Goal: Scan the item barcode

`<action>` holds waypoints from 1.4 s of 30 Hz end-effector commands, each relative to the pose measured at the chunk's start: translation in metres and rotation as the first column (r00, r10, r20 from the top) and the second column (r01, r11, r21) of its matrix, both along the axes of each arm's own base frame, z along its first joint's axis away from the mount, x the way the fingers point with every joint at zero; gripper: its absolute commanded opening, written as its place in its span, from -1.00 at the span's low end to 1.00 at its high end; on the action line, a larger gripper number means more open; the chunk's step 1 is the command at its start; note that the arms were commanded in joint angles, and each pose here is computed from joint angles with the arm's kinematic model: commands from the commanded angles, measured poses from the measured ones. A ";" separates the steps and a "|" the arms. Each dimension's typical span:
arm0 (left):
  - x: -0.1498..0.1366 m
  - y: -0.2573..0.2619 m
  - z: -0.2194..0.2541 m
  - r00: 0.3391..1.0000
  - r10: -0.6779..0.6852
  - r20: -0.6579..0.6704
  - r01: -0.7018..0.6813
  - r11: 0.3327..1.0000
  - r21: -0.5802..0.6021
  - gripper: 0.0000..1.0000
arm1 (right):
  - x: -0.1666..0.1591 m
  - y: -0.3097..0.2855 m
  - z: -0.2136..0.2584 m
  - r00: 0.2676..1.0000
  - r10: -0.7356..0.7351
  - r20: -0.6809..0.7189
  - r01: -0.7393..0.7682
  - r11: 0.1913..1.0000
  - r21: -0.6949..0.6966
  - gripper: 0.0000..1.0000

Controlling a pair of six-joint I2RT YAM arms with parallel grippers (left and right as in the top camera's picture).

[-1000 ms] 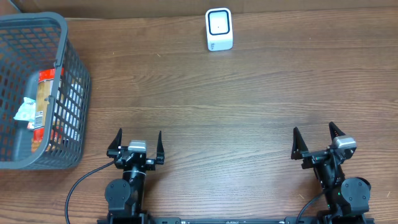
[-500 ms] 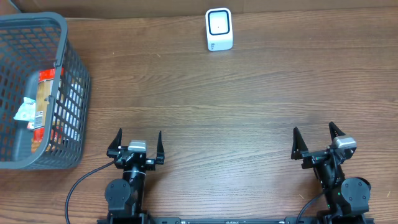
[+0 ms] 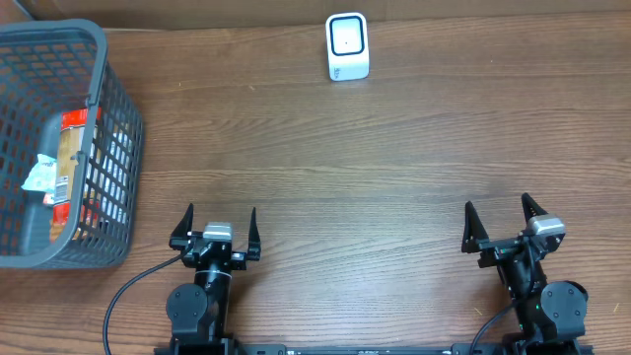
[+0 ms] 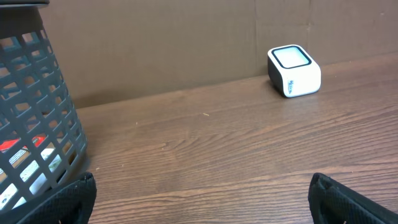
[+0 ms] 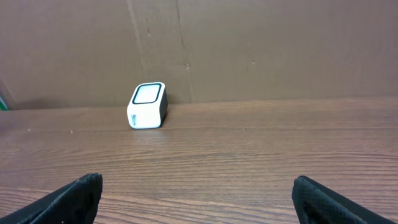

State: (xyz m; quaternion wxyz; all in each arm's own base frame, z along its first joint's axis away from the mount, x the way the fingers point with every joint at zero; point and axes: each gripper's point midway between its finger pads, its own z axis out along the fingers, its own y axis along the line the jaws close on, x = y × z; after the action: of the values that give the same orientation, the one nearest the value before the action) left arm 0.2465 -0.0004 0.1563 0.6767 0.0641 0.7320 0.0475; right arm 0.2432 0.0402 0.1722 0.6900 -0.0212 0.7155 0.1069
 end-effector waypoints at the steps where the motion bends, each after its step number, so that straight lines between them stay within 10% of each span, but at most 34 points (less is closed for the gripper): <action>1: 0.000 0.002 0.000 1.000 0.008 0.004 -0.008 1.000 0.018 1.00 | 0.001 -0.001 -0.004 1.000 -0.004 -0.005 0.004 1.000 0.002 1.00; 20: 0.000 0.001 0.003 1.000 0.015 0.015 -0.013 0.995 -0.103 0.99 | 0.001 -0.001 -0.004 1.000 -0.004 -0.005 0.004 1.000 0.002 1.00; 34: -0.005 0.008 0.100 0.989 0.062 0.131 -0.029 0.970 -0.243 1.00 | 0.001 -0.001 -0.004 1.000 -0.004 -0.005 0.004 1.000 0.002 1.00; 42: 0.059 0.006 0.173 0.987 0.035 -0.156 -0.073 0.966 -0.247 1.00 | 0.001 -0.001 -0.004 1.000 -0.004 -0.005 0.004 1.000 0.002 1.00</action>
State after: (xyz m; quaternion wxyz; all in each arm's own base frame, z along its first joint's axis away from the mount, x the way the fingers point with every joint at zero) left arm 0.2805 0.0035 0.3044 0.6449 -0.0293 0.7632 -0.0261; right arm 0.2433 0.0400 0.1721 0.6899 -0.0209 0.7157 0.1066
